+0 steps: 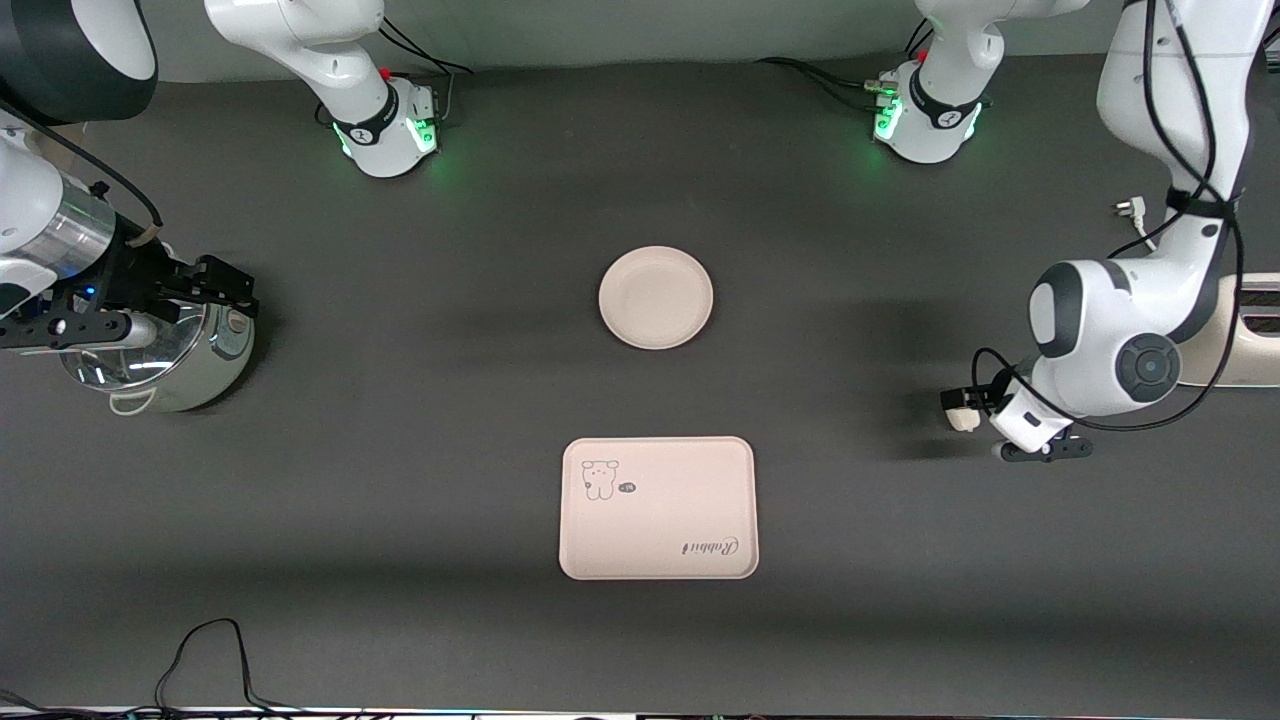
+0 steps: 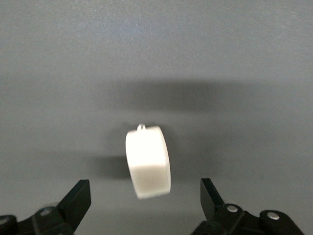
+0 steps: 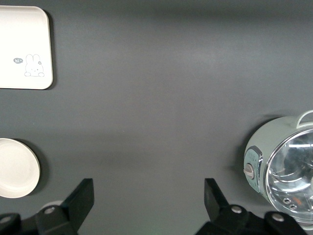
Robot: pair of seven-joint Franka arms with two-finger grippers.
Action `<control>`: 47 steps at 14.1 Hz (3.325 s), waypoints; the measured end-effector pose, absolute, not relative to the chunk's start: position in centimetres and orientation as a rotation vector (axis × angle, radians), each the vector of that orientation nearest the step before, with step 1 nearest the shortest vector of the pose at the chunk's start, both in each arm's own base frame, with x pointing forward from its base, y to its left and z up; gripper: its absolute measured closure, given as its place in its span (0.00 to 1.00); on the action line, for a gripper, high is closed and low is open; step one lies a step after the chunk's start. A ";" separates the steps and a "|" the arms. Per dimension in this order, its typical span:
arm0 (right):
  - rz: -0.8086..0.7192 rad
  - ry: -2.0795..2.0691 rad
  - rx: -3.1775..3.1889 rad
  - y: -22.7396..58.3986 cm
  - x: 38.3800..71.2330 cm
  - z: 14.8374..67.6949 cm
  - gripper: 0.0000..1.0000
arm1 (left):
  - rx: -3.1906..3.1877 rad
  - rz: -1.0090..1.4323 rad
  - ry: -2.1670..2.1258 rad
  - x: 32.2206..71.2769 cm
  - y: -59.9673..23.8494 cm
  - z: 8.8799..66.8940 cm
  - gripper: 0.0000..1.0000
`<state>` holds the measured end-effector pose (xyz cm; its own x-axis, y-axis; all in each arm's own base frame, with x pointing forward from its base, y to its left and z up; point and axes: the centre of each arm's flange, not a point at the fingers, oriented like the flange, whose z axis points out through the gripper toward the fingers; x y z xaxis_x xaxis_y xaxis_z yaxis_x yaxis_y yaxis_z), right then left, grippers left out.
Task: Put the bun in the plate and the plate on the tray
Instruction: 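Lower the left gripper over the white bun and close on it, then carry the bun to the white plate and release it there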
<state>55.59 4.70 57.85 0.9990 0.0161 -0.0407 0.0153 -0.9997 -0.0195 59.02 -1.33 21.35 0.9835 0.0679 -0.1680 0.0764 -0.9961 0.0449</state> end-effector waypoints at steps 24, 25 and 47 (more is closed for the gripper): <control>0.041 -0.070 -3.121 8.3 55.9 54.0 0.00 | 3.068 -0.241 0.117 58.3 -0.5 36.6 0.67; 0.038 -0.099 -3.120 9.6 55.8 53.5 0.00 | 3.069 -0.215 0.127 57.5 0.1 40.0 0.67; 0.103 -0.241 -3.102 15.9 54.5 50.5 0.00 | 3.056 -0.276 0.400 44.0 -40.5 39.9 0.64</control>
<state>54.54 15.86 50.46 0.9859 0.1549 -0.0637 0.1531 -0.9877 -0.0331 44.01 -40.54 39.88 0.9506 0.2512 -0.1822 0.2597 -0.9654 0.0239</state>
